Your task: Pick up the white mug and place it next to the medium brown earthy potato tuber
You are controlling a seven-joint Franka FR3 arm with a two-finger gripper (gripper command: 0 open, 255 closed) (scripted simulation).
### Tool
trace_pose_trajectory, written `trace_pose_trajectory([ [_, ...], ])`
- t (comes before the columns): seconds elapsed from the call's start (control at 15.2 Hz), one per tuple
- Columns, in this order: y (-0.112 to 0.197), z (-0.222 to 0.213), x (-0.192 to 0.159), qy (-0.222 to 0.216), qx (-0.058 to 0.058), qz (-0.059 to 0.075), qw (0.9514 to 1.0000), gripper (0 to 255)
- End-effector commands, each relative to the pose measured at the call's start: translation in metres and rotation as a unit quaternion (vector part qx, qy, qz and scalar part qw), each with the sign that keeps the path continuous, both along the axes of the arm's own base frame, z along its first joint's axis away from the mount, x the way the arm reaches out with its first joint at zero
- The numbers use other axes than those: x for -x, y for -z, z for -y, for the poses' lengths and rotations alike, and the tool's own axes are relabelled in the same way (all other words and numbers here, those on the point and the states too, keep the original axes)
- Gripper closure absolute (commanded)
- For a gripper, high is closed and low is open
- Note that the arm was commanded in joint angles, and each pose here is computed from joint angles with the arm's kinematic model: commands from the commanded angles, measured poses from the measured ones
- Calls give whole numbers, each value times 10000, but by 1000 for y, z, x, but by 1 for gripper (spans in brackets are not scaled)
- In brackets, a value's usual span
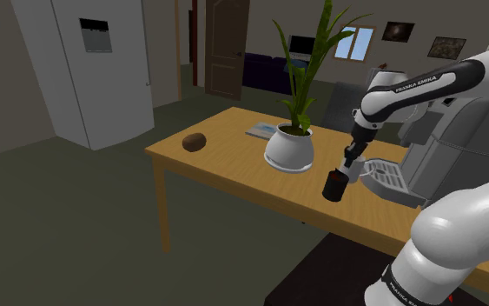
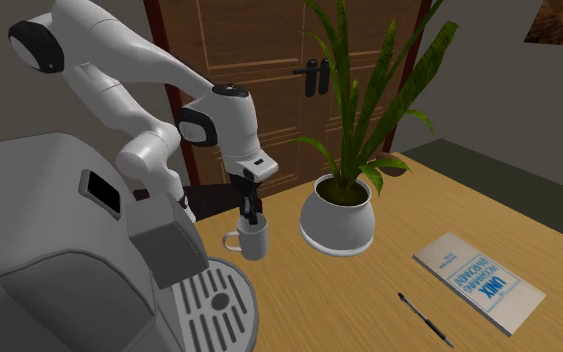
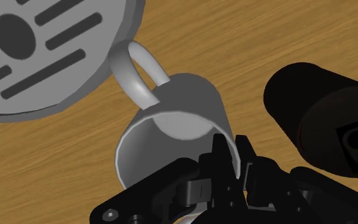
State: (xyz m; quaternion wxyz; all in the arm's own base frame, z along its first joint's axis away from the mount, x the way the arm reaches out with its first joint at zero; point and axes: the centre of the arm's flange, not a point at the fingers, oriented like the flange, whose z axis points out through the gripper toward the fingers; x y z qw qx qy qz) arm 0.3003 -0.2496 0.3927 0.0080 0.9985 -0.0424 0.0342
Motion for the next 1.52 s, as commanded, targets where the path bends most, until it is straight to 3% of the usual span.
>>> trace_pose_trajectory([
  [0.0,-11,0,0,0,-1,-2,10000,255],
  [1.45,-127,0,0,0,-1,-2,10000,255],
])
